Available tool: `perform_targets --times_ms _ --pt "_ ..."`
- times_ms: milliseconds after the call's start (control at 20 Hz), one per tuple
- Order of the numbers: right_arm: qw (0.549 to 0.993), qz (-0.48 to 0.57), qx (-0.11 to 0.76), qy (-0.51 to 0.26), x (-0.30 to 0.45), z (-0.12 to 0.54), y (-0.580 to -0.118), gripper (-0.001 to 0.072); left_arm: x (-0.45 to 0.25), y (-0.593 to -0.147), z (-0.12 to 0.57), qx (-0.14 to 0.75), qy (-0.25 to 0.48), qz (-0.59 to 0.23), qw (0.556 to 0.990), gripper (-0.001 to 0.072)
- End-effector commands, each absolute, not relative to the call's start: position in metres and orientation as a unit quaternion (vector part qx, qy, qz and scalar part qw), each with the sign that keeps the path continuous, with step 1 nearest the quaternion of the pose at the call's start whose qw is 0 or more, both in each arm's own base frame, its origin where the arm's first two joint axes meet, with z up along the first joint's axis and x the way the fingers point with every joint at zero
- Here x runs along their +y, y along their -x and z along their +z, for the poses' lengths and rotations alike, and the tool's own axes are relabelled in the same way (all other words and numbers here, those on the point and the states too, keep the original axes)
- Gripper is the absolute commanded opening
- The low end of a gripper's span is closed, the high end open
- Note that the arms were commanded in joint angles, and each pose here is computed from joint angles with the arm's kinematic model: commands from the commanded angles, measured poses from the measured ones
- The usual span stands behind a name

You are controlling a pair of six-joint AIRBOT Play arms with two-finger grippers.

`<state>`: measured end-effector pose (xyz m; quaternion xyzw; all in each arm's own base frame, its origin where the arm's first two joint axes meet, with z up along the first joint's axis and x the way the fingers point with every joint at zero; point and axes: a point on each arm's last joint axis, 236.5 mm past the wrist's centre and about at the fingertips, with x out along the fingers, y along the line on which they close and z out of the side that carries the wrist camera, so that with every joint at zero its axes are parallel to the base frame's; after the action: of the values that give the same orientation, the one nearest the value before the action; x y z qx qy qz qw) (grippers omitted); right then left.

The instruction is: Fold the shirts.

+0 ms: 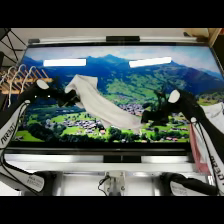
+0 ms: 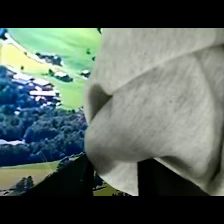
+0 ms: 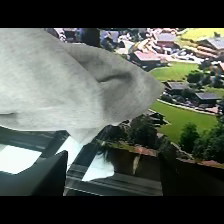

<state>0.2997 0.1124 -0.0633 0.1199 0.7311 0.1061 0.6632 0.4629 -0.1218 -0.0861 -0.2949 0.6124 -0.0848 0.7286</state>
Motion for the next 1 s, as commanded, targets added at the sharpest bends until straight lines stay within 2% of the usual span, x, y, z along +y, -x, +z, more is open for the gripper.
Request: perform_targets --times_ms 0,50,150,300,350,400,450,550,750,950 --pt "0.653 0.100 0.737 -0.146 0.120 -0.083 -0.306 0.0692 -0.125 -0.476 -0.086 0.590 0.300 -0.081 0.745 0.0259" --pt "0.654 0.103 0.731 -0.167 0.129 -0.087 -0.313 0.0691 -0.127 -0.477 -0.086 0.588 0.297 -0.083 0.748 0.0148" --pt "0.654 0.108 0.728 -0.174 0.142 -0.097 -0.317 0.0691 -0.132 -0.476 -0.086 0.589 0.289 -0.091 0.749 0.0053" --pt "0.654 0.123 0.732 -0.145 0.167 -0.116 -0.313 0.0673 -0.136 -0.472 -0.083 0.593 0.278 -0.105 0.748 0.0045" --pt "0.661 0.125 0.727 -0.136 0.172 -0.118 -0.315 0.0554 -0.137 -0.471 -0.080 0.592 0.266 -0.116 0.751 0.0044" --pt "0.668 0.126 0.722 -0.127 0.175 -0.118 -0.316 0.0322 -0.137 -0.471 -0.072 0.587 0.252 -0.130 0.758 0.0044" --pt "0.673 0.121 0.719 -0.126 0.175 -0.114 -0.319 0.0155 -0.136 -0.473 -0.062 0.576 0.243 -0.138 0.768 0.0043" --pt "0.697 0.122 0.696 -0.118 0.168 -0.093 -0.331 0.0081 -0.123 -0.477 -0.030 0.549 0.205 -0.141 0.798 0.0042" --pt "0.804 0.126 0.578 -0.065 0.141 0.008 -0.376 0.0079 -0.091 -0.466 0.088 0.464 0.078 -0.173 0.865 0.0042" --pt "0.906 0.107 0.410 -0.019 0.107 0.161 -0.388 0.0079 -0.077 -0.421 0.256 0.309 0.022 -0.177 0.934 0.0042"
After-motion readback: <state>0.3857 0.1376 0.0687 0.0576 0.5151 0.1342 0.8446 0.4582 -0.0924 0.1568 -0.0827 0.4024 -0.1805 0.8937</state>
